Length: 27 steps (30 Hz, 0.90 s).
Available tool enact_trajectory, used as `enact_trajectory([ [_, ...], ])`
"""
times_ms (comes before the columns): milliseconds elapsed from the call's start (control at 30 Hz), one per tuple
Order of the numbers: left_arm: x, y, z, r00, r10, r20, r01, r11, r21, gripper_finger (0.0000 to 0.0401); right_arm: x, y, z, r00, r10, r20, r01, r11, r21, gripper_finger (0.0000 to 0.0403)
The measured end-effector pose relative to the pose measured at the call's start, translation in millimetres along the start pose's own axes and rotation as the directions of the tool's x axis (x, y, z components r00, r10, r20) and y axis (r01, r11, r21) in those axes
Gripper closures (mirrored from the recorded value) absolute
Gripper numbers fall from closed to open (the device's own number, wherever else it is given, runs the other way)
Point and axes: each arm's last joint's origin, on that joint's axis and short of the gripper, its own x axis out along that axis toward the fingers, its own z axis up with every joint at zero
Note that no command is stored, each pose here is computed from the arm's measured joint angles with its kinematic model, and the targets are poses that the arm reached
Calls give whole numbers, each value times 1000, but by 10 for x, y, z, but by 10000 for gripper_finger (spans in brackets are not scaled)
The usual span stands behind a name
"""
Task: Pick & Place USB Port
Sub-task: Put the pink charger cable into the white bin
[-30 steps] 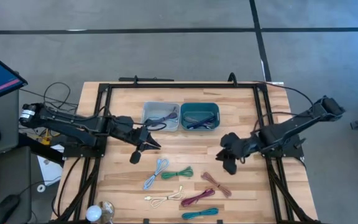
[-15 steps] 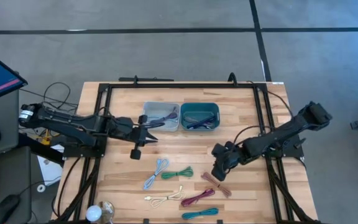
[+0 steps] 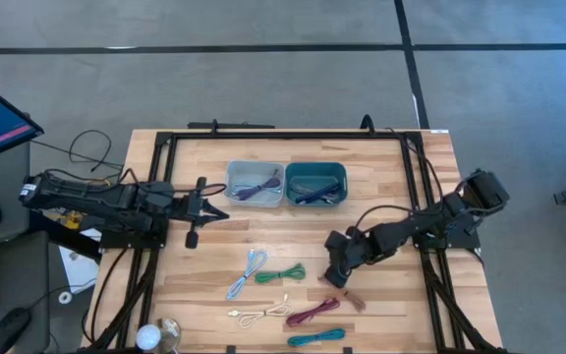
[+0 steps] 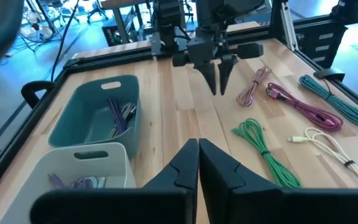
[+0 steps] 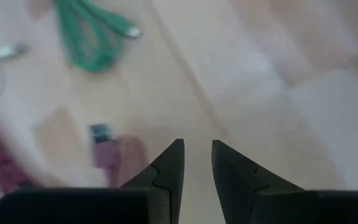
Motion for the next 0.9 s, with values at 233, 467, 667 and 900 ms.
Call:
enact_trajectory([
  [233, 21, -13, -66, 1000, -4, -21, 4, 1000, 2, 391, -1, 57, 18, 995, 100, -32, -99, 995, 27, 328],
  [467, 58, -20, -84, 999, -7, -44, 7, 1000, 4, 390, -42, 164, -46, 943, 275, -185, -262, 961, 94, 328],
  [667, 65, -21, -86, 999, -8, -47, 8, 1000, 4, 390, -48, 194, -101, 945, 265, -191, -251, 963, 97, 328],
  [900, 68, -22, -88, 999, -9, -49, 9, 1000, 4, 390, 65, 184, -167, 966, 188, -181, -176, 981, 78, 328],
])
